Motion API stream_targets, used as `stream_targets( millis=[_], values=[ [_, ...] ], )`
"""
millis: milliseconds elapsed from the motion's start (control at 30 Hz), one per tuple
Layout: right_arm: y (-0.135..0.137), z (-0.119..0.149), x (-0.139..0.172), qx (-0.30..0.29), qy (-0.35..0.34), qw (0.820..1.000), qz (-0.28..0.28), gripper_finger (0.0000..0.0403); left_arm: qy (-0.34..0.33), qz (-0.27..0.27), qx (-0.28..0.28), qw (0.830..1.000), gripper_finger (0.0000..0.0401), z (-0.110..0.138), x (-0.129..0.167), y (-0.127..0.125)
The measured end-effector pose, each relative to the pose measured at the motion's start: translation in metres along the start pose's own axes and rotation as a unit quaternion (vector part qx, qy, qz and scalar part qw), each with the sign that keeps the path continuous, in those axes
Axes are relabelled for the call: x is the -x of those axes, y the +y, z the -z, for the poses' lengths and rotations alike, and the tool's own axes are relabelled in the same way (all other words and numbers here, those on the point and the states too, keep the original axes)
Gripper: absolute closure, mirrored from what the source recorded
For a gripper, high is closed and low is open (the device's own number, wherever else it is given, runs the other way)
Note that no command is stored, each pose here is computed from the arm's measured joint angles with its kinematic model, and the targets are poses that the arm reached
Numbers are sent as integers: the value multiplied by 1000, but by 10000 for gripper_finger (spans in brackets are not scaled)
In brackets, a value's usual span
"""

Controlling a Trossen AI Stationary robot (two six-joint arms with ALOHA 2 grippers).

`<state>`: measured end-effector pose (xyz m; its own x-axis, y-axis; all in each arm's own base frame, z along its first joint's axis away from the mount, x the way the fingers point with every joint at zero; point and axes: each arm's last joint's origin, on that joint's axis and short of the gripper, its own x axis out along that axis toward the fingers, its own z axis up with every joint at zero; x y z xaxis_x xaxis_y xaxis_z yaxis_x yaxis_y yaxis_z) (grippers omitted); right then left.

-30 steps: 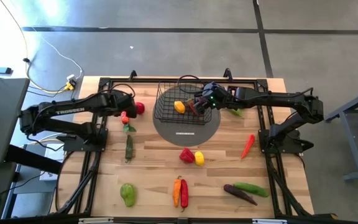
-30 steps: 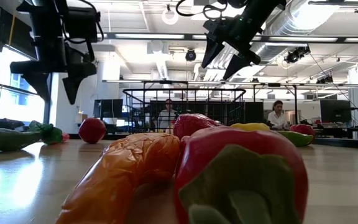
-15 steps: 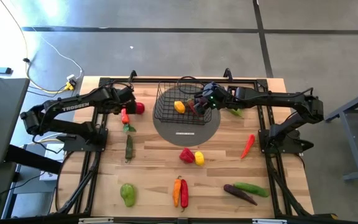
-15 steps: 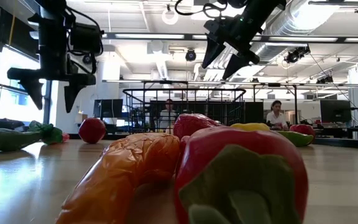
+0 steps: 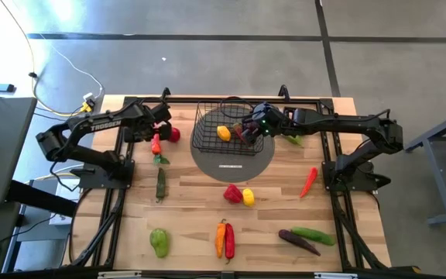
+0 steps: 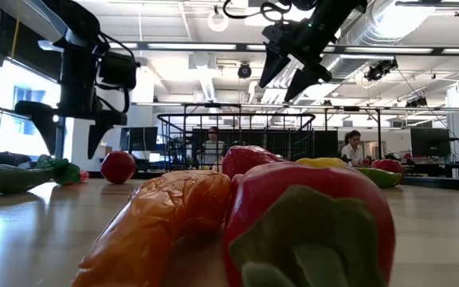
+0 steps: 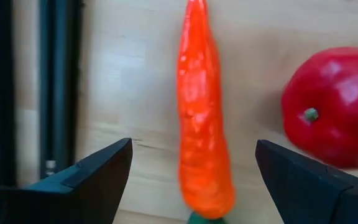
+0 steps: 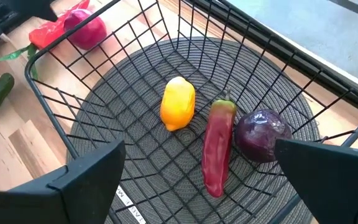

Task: Build produce basket
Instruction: Put the top carrot into the wire basket

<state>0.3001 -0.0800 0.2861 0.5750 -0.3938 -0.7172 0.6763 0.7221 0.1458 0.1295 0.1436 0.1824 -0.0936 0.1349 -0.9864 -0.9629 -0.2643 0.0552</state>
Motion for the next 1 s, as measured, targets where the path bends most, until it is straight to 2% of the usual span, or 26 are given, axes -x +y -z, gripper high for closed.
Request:
stream_targets(
  millis=[500, 767, 1000],
  values=[
    [0, 0, 0, 7, 0, 1000, 0, 9, 29, -13, 36, 999, 68, -24, -23, 2],
    [0, 0, 0, 7, 0, 1000, 0, 9, 57, -14, 34, 998, 69, -32, -40, -2],
    [0, 0, 0, 7, 0, 1000, 0, 9, 71, -32, 27, 997, 101, -36, -50, 0]
  ],
)
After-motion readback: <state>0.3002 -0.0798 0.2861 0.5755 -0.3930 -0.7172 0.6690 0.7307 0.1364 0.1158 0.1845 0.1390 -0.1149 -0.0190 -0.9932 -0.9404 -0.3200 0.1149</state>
